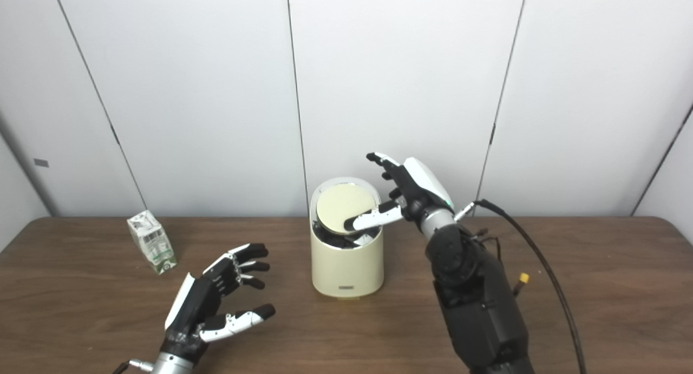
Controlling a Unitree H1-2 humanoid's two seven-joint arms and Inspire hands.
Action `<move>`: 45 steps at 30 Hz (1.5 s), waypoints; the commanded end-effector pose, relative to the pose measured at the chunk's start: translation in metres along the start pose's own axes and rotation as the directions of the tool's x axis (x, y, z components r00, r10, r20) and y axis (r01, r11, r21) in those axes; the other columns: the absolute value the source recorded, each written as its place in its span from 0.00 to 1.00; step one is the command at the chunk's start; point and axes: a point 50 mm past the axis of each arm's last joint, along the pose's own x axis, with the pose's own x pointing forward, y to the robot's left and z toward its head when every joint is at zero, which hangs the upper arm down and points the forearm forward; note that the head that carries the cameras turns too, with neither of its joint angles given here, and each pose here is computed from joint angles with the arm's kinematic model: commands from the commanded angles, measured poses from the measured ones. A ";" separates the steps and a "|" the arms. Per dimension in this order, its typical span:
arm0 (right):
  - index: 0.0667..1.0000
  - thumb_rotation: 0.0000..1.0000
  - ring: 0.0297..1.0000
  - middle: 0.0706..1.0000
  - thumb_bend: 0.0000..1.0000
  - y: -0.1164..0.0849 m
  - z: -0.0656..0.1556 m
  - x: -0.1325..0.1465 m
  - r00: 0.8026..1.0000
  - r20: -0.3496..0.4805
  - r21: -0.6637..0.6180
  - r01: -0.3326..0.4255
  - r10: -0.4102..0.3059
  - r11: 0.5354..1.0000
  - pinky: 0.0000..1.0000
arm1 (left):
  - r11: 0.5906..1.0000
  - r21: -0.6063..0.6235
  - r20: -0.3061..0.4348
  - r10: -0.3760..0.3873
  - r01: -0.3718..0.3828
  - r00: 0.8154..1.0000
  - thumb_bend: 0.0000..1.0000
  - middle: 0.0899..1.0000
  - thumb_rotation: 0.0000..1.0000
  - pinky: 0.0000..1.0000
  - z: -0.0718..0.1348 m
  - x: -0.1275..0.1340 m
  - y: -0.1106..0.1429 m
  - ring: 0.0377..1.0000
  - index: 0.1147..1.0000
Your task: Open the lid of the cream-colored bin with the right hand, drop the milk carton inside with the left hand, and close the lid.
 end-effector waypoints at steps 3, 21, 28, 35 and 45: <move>0.85 0.23 0.80 0.86 0.79 -0.038 0.041 0.003 0.970 0.208 -0.004 0.131 -0.128 0.991 0.64 | 1.000 0.006 0.049 0.002 -0.002 0.999 0.74 0.79 0.12 0.61 0.005 0.010 0.001 0.73 0.80; 0.84 0.26 0.79 0.85 0.83 -0.070 -0.016 -0.055 0.960 0.222 -0.023 0.182 -0.172 0.983 0.66 | 1.000 0.005 0.053 0.000 0.000 0.999 0.74 0.78 0.12 0.61 0.006 0.009 0.002 0.73 0.80; 0.87 0.23 0.82 0.90 0.88 -0.046 -0.056 -0.073 0.964 0.226 0.137 0.107 -0.136 0.985 0.73 | 1.000 0.001 0.056 0.003 -0.003 0.998 0.74 0.78 0.11 0.61 0.007 0.009 0.002 0.72 0.80; 0.89 0.27 0.83 0.90 0.88 -0.021 -0.089 -0.089 0.967 0.223 0.210 0.079 -0.126 0.975 0.75 | 1.000 0.009 0.056 0.003 -0.004 0.998 0.74 0.78 0.12 0.61 0.008 0.009 0.002 0.73 0.79; 0.90 0.22 0.83 0.89 0.88 0.000 -0.108 -0.111 0.981 0.148 0.260 0.081 -0.122 0.962 0.74 | 1.000 0.012 0.064 -0.010 0.009 0.998 0.73 0.77 0.11 0.60 0.009 0.008 -0.005 0.73 0.79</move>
